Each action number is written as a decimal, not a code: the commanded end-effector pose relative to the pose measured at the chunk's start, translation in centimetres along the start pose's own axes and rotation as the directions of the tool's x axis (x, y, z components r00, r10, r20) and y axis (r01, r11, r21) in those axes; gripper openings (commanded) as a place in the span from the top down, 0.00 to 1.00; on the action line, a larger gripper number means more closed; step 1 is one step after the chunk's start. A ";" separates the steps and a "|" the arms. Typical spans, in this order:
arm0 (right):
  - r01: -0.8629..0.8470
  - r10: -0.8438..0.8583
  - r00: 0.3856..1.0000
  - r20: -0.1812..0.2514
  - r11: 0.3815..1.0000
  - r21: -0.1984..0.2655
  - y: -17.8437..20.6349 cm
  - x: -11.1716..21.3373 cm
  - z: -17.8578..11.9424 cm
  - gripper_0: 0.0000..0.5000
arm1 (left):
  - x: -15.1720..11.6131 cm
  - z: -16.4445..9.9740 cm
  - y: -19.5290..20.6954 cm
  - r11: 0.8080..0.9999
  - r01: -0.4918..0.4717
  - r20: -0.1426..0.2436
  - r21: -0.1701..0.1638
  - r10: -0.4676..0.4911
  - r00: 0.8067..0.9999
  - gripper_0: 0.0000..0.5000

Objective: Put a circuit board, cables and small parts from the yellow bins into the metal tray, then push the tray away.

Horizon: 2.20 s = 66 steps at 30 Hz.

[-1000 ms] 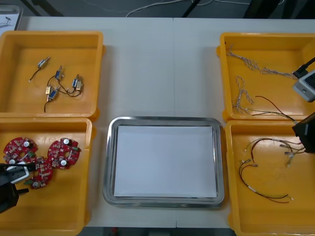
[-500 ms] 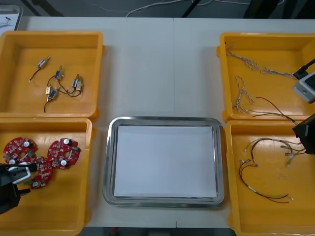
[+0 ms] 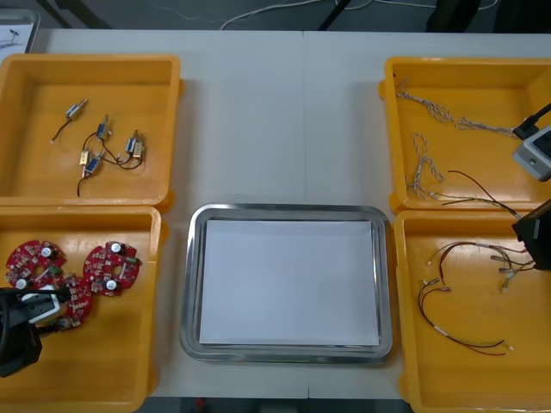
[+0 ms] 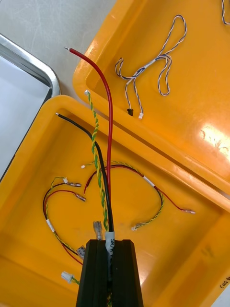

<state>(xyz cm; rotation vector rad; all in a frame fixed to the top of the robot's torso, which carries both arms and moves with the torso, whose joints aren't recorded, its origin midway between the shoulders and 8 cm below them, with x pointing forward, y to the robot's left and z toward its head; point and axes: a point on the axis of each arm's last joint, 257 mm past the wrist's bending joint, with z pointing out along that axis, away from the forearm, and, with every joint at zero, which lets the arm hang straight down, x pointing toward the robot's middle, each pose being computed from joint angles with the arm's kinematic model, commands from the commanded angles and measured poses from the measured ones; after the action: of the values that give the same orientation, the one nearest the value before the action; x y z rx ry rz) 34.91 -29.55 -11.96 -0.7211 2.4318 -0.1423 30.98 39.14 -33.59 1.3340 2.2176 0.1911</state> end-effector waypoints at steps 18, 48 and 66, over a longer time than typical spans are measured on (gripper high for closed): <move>0.012 -0.012 1.000 -0.007 0.999 0.042 -0.8 0.4 -0.8 1.00 | -0.6 -1.9 1.3 0.996 0.084 0.017 -0.012 -0.083 0.996 1.00; 0.012 -0.012 1.000 -0.007 0.999 0.042 -0.8 0.4 -0.8 1.00 | -5.3 -11.2 1.6 0.967 0.254 -0.054 -0.005 -0.254 0.966 1.00; 0.012 -0.012 1.000 -0.007 0.999 0.042 -0.8 0.4 -0.8 1.00 | -7.5 -11.9 -1.9 0.787 0.604 -0.171 -0.121 -0.616 0.769 1.00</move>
<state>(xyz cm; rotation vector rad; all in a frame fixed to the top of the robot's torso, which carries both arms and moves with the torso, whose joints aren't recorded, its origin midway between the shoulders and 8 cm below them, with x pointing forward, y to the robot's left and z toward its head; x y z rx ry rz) 34.89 -29.56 -11.97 -0.7215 2.4321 -0.1429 25.61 34.22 -22.01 0.7411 2.6199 0.1559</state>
